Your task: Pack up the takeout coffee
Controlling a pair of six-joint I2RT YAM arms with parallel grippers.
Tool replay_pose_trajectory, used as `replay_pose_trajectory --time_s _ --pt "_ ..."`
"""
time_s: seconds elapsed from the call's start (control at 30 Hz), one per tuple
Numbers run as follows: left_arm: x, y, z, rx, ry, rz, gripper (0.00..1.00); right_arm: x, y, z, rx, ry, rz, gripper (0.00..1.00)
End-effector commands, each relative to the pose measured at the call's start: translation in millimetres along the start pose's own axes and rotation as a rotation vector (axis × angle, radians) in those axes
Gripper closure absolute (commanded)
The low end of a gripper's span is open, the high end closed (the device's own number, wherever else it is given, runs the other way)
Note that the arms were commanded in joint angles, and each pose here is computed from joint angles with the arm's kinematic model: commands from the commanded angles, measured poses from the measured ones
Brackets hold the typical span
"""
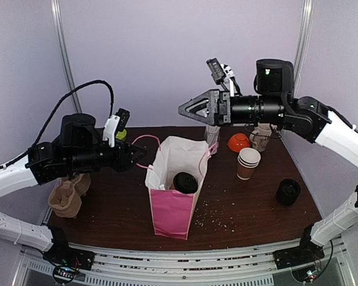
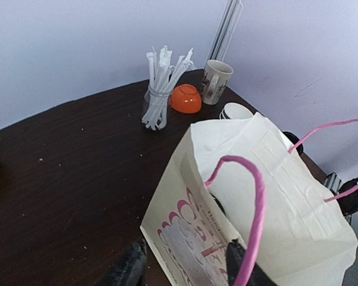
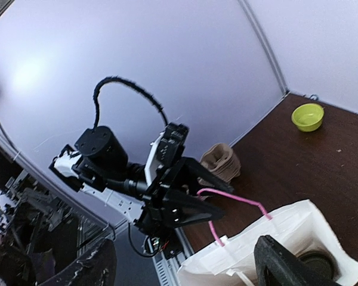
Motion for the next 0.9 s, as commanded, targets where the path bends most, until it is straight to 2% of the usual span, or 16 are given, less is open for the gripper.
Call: replay_pose_trajectory --time_s 0.0,0.1,0.17,0.2,0.3,0.6,0.73,0.87 --pt "-13.6 -6.6 -18.6 0.057 -0.060 -0.010 0.43 -23.1 -5.8 -46.0 0.305 -0.170 -0.105 0.16" --pt "-19.5 -8.3 -32.6 0.064 -0.084 -0.015 0.27 -17.5 -15.8 -66.4 0.491 -0.252 -0.113 0.13" --pt "-23.3 -6.2 -44.7 0.040 -0.120 -0.027 0.08 -6.7 -26.2 -76.5 0.609 -0.284 -0.099 0.08" --pt "-25.0 -3.9 -51.0 0.018 -0.145 -0.037 0.02 0.5 -32.8 -80.0 0.661 -0.292 -0.089 0.06" --pt "-27.9 3.5 -67.7 -0.043 -0.223 -0.051 0.02 24.8 -54.5 -83.2 0.772 -0.276 -0.049 0.00" --pt "-35.2 24.8 -87.3 -0.301 -0.384 -0.103 0.02 71.2 -98.0 -84.7 1.065 -0.248 0.035 0.00" --pt "-25.5 33.0 -73.3 -0.367 -0.373 -0.120 0.02 82.5 -113.9 -89.5 1.324 -0.241 0.082 0.00" --pt "-22.2 35.5 -63.2 -0.382 -0.383 -0.135 0.02 91.6 -120.2 -89.9 1.416 -0.188 0.062 0.00"
Point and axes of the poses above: each gripper's point midway between its finger pads, its own z axis out along the fingers, its own y axis along the line the jaws close on, x = y × z, the point moved 10 cm from there along -z, back along the fingers, and after that the axes turned 13 degrees about -z, right-handed, at the moved point
